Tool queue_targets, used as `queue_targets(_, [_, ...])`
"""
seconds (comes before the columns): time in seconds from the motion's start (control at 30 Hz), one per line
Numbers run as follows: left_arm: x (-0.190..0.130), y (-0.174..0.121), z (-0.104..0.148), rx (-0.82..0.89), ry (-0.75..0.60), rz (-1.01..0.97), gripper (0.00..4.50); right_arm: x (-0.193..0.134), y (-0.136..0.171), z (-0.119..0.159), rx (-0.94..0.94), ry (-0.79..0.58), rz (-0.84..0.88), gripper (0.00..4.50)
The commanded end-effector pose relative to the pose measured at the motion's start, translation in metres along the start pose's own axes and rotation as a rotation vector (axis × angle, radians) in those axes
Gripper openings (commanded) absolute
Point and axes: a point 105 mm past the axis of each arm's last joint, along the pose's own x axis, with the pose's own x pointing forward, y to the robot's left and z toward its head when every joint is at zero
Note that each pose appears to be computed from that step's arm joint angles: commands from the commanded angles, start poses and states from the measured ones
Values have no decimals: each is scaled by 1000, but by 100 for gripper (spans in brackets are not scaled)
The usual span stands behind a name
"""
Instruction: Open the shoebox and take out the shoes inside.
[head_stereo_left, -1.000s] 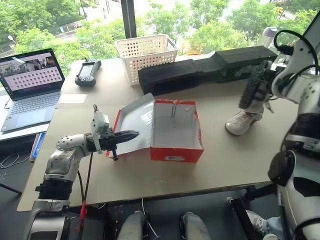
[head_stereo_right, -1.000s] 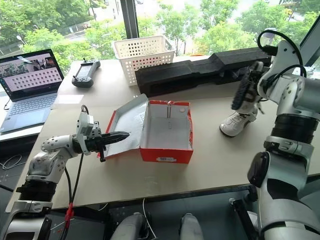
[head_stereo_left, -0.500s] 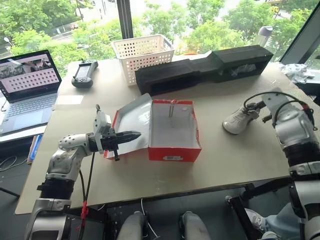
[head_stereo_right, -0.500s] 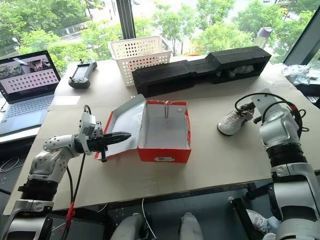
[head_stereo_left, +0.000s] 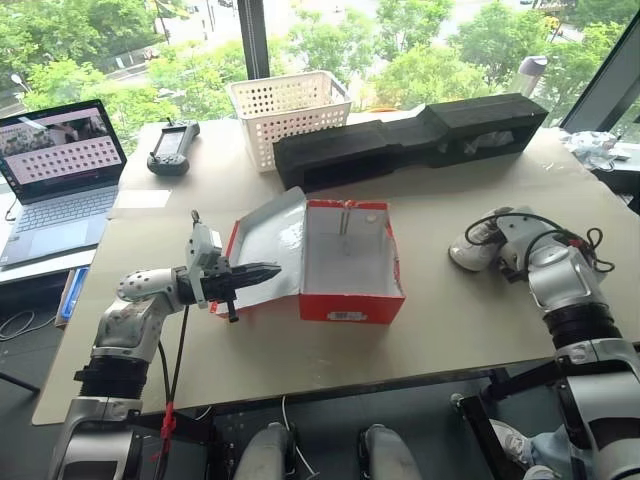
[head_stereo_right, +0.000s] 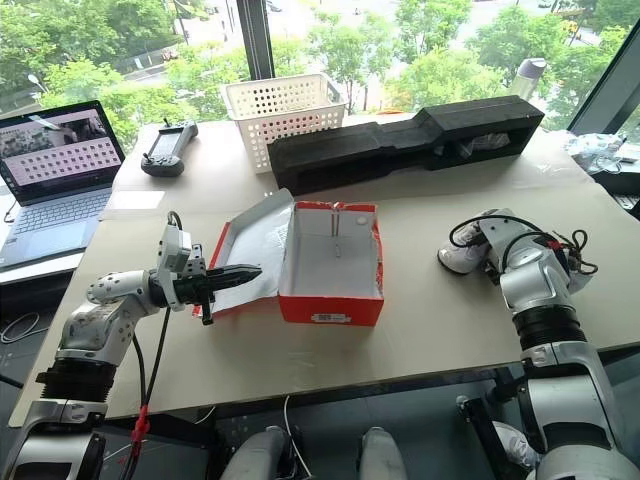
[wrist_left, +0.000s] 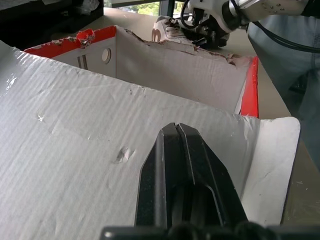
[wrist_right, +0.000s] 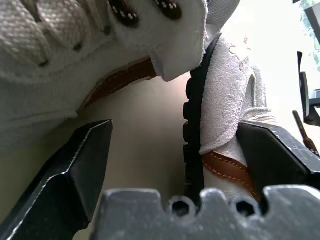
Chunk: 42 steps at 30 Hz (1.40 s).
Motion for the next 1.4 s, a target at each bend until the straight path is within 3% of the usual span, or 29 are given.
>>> queue_targets(0.03, [-1,2,9,43,-13,1,0,-10,-1,8,82,-35,71,446])
queue_targets(0.4, [-1,6,11,53,-13,5,0,-65,-37,45,192,-183,169,446])
queue_targets(0.53, [-1,6,12,55,-14,4,0,-77,-24,67,328,-311,309,446])
queue_targets(0.67, [-1,6,13,56,-15,2,0,-87,8,87,444,-450,460,446])
queue_targets(0.77, [-1,6,13,58,-13,1,0,-85,26,87,473,-477,484,446])
queue_targets(1.0, [-3,7,14,63,-11,10,0,-71,33,72,533,-460,429,446])
queue_targets(1.07, [-8,11,17,65,-24,67,0,-70,26,69,530,-474,384,446])
queue_targets(1.17, [-24,37,29,67,-108,388,0,-76,17,67,404,-555,202,446])
queue_targets(1.27, [-42,54,37,46,-173,653,0,-82,25,64,336,-605,152,446])
queue_targets(1.4, [-99,74,40,50,-230,1172,0,-85,30,57,324,-650,83,446])
